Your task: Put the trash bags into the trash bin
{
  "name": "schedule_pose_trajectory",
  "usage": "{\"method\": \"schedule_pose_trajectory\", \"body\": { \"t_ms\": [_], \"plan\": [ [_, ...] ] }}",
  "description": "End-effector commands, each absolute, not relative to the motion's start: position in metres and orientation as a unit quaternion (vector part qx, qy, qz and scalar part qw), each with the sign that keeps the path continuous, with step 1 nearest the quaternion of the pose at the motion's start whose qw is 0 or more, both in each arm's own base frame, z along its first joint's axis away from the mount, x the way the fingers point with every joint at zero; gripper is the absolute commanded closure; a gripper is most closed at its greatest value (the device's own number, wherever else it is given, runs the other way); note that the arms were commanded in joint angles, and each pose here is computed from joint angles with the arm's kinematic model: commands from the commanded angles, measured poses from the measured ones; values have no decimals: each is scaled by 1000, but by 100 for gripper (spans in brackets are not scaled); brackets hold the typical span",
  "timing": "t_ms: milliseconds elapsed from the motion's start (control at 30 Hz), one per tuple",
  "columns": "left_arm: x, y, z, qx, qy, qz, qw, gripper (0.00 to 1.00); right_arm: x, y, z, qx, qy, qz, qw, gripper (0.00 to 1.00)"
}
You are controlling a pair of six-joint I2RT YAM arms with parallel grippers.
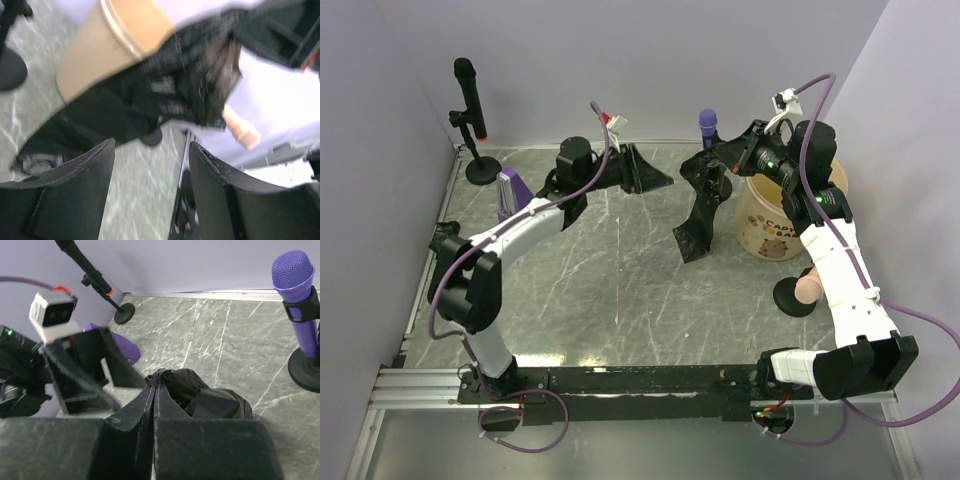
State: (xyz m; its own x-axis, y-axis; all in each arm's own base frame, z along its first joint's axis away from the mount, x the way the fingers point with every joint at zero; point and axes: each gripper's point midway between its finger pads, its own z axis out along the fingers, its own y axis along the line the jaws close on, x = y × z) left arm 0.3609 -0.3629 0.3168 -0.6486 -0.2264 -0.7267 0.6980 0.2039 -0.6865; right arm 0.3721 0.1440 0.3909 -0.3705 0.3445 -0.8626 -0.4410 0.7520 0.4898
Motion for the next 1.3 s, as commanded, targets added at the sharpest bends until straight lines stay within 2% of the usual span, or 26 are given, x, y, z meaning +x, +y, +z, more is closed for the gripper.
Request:
{"method": "schedule_pose_trajectory", "body": {
  "t_ms": [0, 333, 433, 533, 700, 867, 1000, 1133, 1267],
  "plan": [
    [384, -371, 351, 149, 632, -627, 431, 34, 369, 148, 415, -42, 729, 366, 577, 100],
    [399, -402, 348, 167, 609, -636, 444, 35, 367, 151, 415, -60, 730, 362, 576, 100],
    [410, -405, 344, 160, 615, -626, 452, 41, 367, 153, 410, -65, 733, 363, 571, 100],
    [410, -408, 343, 176, 610, -623, 457, 55, 368, 152, 405, -70, 738, 357, 569, 100],
    [392, -406, 347, 230, 597, -619, 455, 99, 381, 144, 400, -99, 742, 318, 582, 100],
    [390, -381, 350, 241, 621, -587, 460, 99, 406, 135, 418, -185, 720, 239, 625, 100],
    [391, -353, 355, 245, 643, -557, 466, 99, 434, 117, 436, -197, 710, 161, 656, 100],
    [383, -338, 354, 247, 656, -557, 445, 99, 444, 124, 445, -200, 702, 178, 660, 100],
    [382, -327, 365, 244, 655, -547, 461, 99, 441, 131, 446, -181, 707, 212, 650, 100]
  ]
}}
